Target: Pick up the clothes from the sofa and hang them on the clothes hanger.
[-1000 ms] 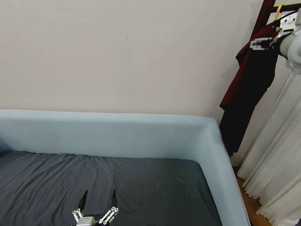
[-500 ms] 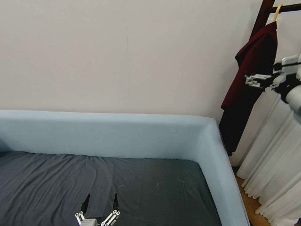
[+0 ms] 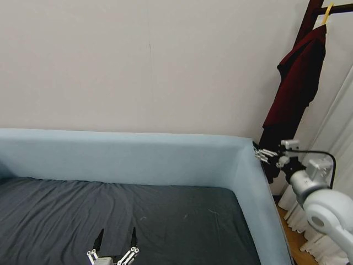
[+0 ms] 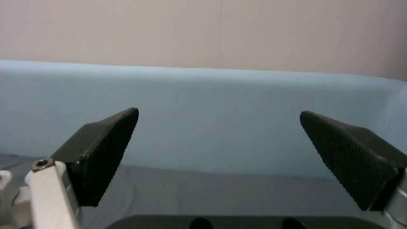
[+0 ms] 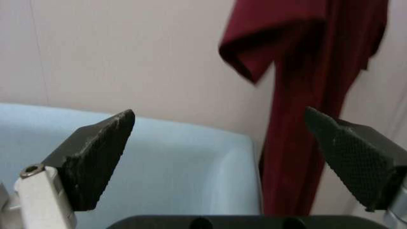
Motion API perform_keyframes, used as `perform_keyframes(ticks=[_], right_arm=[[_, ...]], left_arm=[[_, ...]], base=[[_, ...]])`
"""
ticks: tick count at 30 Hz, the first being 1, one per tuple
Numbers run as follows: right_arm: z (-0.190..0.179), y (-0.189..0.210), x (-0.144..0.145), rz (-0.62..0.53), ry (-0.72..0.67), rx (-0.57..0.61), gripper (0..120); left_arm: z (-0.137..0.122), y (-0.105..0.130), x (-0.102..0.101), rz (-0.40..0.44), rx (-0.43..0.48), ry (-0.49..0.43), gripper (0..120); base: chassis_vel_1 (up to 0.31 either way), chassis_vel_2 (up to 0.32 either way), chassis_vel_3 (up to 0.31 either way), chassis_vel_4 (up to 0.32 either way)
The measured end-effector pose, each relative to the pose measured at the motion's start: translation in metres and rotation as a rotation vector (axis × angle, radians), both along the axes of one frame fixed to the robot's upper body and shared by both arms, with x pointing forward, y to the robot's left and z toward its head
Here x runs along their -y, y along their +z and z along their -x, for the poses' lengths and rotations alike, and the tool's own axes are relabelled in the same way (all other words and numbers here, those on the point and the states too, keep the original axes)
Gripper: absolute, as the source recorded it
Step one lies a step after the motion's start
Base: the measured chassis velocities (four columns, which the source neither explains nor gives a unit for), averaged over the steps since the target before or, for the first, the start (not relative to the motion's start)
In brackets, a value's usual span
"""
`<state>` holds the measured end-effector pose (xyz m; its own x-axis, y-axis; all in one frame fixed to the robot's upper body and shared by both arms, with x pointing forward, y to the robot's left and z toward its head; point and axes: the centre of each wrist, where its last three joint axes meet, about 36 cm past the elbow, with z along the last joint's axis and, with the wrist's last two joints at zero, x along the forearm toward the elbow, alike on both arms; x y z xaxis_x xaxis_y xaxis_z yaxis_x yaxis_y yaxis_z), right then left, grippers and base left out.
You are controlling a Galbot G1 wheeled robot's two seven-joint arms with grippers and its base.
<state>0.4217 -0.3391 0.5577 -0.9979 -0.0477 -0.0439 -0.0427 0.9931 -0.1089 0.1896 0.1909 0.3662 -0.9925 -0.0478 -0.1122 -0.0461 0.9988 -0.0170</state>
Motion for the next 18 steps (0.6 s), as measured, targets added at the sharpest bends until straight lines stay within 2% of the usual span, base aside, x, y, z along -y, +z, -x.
perform_keyframes(ticks=[2,4,6,7,10,11,18], right_arm=[[0.013,-0.012,0.003,0.003,-0.017,0.007,100],[0.067,-0.053,0.004,-0.013,-0.022,-0.018,100],[0.106,-0.077,-0.005,-0.009,-0.012,0.005,100],[0.106,-0.077,-0.005,-0.009,-0.012,0.005,100],[0.143,-0.103,-0.019,0.012,0.003,0.026,100],[0.143,-0.103,-0.019,0.012,0.003,0.026,100],[0.191,-0.142,-0.032,0.01,-0.01,0.033,100]], left_arm=[[0.0,-0.002,0.0,-0.005,0.004,-0.008,100],[0.0,-0.003,0.0,-0.005,0.01,-0.013,100],[0.0,-0.004,-0.002,-0.009,0.014,-0.011,100],[0.0,-0.004,-0.002,-0.009,0.014,-0.011,100],[0.002,-0.001,-0.008,-0.015,0.012,-0.013,100],[0.002,-0.001,-0.008,-0.015,0.012,-0.013,100],[0.001,-0.007,-0.031,-0.017,0.013,-0.107,100]], base=[[0.0,0.0,0.0,0.0],[0.0,0.0,0.0,0.0],[0.0,0.0,0.0,0.0],[0.0,0.0,0.0,0.0],[0.0,0.0,0.0,0.0],[0.0,0.0,0.0,0.0],[0.0,0.0,0.0,0.0]])
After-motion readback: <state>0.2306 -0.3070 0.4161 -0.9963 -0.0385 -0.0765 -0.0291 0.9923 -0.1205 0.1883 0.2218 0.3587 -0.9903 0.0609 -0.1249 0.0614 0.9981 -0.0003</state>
